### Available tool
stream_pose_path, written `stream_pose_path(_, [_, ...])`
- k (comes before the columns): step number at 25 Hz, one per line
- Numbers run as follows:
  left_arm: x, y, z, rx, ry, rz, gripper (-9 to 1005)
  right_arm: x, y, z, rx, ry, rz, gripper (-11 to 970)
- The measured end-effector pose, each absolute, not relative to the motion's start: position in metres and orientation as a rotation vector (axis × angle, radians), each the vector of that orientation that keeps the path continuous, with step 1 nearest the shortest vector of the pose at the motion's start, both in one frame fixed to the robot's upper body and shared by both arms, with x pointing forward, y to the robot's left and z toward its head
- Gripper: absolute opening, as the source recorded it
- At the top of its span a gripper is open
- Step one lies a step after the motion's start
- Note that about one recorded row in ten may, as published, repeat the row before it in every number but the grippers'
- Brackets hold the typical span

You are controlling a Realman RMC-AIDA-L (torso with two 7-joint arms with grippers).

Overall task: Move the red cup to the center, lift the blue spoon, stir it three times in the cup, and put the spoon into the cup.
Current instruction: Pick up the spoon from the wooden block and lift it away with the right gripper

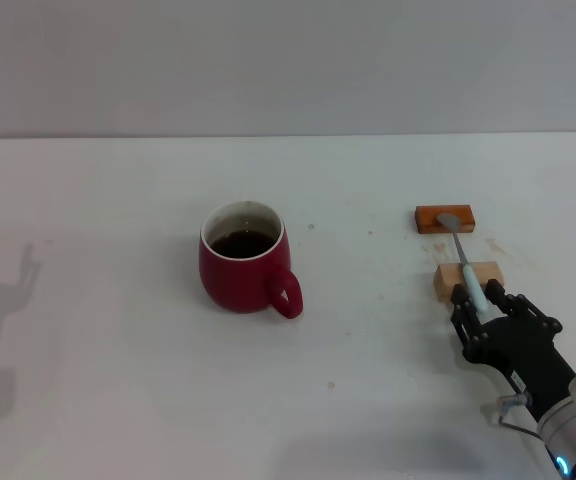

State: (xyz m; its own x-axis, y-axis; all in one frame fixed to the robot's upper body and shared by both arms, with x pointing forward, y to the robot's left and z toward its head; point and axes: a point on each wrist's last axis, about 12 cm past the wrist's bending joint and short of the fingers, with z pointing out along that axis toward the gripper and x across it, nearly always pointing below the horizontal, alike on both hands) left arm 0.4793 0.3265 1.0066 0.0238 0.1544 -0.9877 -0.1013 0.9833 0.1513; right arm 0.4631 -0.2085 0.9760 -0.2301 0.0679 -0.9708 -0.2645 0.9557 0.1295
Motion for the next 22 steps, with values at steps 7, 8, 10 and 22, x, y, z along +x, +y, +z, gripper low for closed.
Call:
stream_pose_path(7, [0.4791,0.3265,1.0064,0.043,1.535,0.198,834,0.4633,-0.2086,0.9763,-0.145,1.776,0.309,378])
stream_pose_path(8, [0.4791,0.3265,1.0064,0.043,1.535,0.198,834,0.4633,-0.2086,0.9763,-0.145,1.776,0.309,376])
stream_pose_path(10, [0.4789,0.3265,1.0063,0.043,1.536,0.197,834,0.4635,-0.2087,0.9763,-0.143,1.776,0.309,372])
stream_pose_path(22, [0.4794,0.326,1.0067,0.045,1.533,0.196,833,0.464,-0.209,0.9766,-0.138,1.775,0.307,336])
